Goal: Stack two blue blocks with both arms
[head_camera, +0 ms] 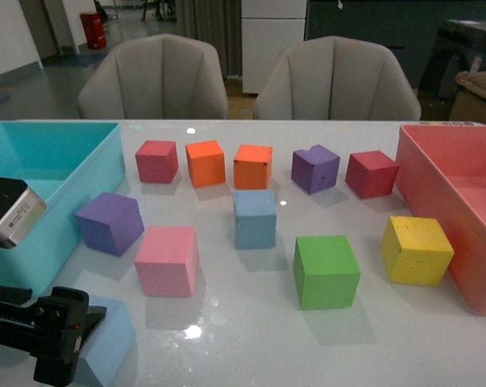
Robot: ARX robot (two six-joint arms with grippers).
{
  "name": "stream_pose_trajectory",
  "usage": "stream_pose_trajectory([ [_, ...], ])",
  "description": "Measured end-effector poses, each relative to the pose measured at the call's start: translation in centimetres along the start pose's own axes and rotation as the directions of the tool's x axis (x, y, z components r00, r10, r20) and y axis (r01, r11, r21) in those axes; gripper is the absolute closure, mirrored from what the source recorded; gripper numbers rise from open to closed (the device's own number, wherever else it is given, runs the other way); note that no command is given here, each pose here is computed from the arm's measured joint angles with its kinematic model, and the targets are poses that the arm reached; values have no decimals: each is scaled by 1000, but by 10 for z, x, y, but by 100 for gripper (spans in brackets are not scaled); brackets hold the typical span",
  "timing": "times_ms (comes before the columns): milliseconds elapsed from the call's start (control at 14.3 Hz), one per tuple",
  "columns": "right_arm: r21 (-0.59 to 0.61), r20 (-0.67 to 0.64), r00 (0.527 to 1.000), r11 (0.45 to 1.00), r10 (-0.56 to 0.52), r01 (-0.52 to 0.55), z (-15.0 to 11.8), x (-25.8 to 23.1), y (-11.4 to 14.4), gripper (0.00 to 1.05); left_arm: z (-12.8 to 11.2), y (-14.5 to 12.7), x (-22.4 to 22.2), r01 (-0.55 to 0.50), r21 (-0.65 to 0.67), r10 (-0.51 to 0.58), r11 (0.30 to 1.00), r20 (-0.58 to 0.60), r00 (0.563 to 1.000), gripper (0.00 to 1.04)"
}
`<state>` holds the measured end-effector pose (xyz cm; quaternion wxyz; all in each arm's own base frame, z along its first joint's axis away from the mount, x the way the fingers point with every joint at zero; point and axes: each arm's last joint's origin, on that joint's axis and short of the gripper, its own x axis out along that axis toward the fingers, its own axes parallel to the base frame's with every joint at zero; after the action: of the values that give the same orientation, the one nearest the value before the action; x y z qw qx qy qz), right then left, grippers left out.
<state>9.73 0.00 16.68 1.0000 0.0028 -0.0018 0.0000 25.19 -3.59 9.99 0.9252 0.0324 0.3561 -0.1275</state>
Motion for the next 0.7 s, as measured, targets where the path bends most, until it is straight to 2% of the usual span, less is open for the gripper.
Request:
stream_pose_trajectory([
  [279,0,0,1000,1000,0,0,0,0,0,6,-1,-2,2,14,-10,-14,1000,-4,1000,7],
  [698,0,0,1000,1000,0,0,0,0,0,6,-18,-6,28,12,-2,-12,1000,-78,997,7],
])
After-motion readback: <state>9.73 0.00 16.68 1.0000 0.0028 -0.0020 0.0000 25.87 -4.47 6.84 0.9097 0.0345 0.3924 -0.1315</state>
